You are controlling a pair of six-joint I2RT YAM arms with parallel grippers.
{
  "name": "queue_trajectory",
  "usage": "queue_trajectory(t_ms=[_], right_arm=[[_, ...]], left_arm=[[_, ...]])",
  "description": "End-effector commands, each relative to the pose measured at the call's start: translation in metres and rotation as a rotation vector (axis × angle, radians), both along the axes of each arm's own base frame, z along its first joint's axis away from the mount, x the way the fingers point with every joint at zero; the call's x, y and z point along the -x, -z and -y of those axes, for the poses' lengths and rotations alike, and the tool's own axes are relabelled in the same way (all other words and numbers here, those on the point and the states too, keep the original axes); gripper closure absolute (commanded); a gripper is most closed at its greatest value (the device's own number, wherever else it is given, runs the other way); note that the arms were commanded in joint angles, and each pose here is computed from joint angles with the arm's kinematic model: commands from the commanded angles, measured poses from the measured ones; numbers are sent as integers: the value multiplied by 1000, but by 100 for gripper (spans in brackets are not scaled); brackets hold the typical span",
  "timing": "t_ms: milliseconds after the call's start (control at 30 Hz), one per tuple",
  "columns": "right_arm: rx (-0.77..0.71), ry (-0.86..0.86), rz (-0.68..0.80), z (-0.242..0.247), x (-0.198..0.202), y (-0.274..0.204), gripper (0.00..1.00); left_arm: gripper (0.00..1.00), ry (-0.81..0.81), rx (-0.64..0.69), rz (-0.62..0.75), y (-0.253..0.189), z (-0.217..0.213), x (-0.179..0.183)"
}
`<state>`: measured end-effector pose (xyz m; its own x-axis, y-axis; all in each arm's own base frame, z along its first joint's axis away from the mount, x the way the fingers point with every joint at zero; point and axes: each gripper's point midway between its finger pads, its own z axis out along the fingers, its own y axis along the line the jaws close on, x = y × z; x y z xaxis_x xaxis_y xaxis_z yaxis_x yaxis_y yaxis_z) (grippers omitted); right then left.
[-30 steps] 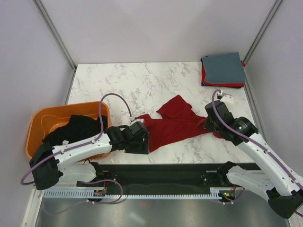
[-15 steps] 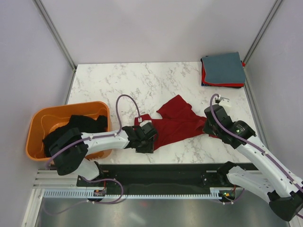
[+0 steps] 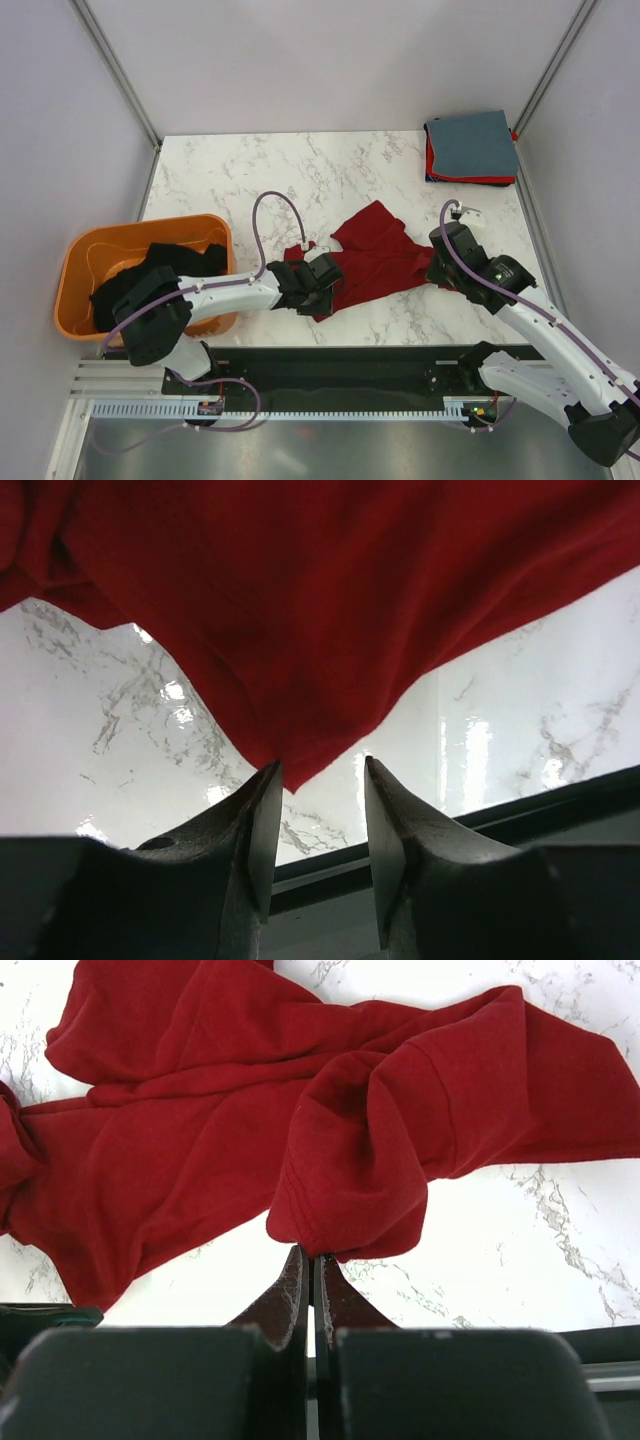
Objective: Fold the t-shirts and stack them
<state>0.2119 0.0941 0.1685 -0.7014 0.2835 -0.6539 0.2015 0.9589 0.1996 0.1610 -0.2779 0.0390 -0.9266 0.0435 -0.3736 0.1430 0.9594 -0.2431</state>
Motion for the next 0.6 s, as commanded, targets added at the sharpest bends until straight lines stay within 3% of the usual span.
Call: queue_trajectory(t_ms=[0,567], right_arm=[[-8,-8,21,-2,-4,-3,100],[-5,-6,4,-1,-1,4,100]], left_arm=[[55,-9,-55,33,2,-4,-8],[57,-12,-102,22,14,0,-13]])
